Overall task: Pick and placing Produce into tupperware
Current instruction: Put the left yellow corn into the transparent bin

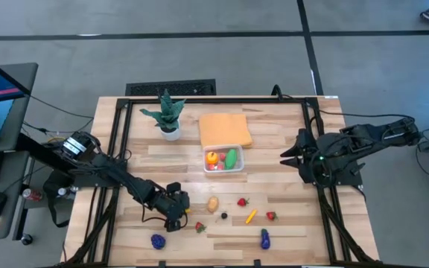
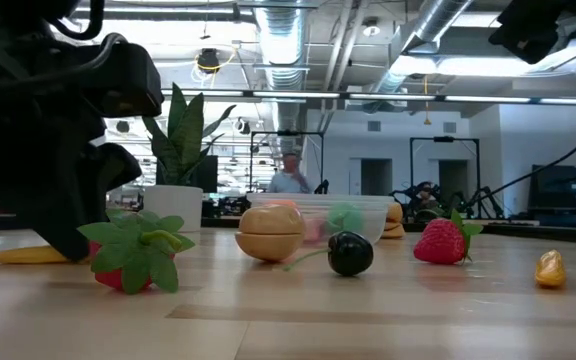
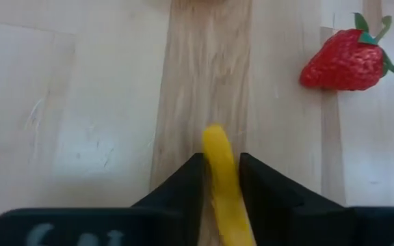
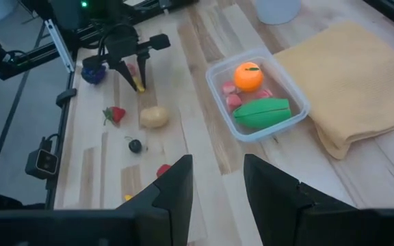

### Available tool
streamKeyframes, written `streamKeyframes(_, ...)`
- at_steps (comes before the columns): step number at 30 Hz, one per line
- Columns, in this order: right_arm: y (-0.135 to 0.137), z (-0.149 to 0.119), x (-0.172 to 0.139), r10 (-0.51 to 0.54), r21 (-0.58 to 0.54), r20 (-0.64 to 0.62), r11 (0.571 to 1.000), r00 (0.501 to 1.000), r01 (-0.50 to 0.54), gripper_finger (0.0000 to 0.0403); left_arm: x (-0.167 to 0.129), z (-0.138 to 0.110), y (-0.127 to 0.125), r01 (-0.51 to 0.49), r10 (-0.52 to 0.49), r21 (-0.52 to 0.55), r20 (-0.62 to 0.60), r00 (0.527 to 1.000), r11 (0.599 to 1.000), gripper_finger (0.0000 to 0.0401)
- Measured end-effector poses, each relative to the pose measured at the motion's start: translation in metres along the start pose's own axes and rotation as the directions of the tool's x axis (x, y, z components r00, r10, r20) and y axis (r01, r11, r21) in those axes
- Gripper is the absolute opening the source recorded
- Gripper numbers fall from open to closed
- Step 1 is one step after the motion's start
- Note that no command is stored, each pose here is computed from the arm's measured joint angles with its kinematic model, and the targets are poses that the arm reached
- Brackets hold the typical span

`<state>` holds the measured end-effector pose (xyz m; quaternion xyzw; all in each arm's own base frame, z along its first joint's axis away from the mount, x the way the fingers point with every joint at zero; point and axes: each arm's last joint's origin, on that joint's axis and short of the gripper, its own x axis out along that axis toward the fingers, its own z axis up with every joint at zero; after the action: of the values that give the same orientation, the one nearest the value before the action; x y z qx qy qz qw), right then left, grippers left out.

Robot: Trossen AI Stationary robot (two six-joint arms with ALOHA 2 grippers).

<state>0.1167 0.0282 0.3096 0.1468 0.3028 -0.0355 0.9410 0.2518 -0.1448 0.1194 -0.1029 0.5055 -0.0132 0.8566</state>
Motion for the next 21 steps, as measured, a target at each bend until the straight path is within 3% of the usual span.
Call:
streamKeyframes(13,-0.001,0.0,0.0,-0.024,-0.009,0.012,1.0,1.0,0.024,0.0123,0.001,0.003,0.004,-0.006,0.006,-0.014,0.002,1.0,1.0,0.003)
streamKeyframes(21,-0.001,0.0,0.0,-0.024,-0.01,0.011,1.0,1.0,0.024,0.0123,-0.001,0.024,0.008,-0.025,0.025,0.003,0.032,0.999,1.0,0.0027)
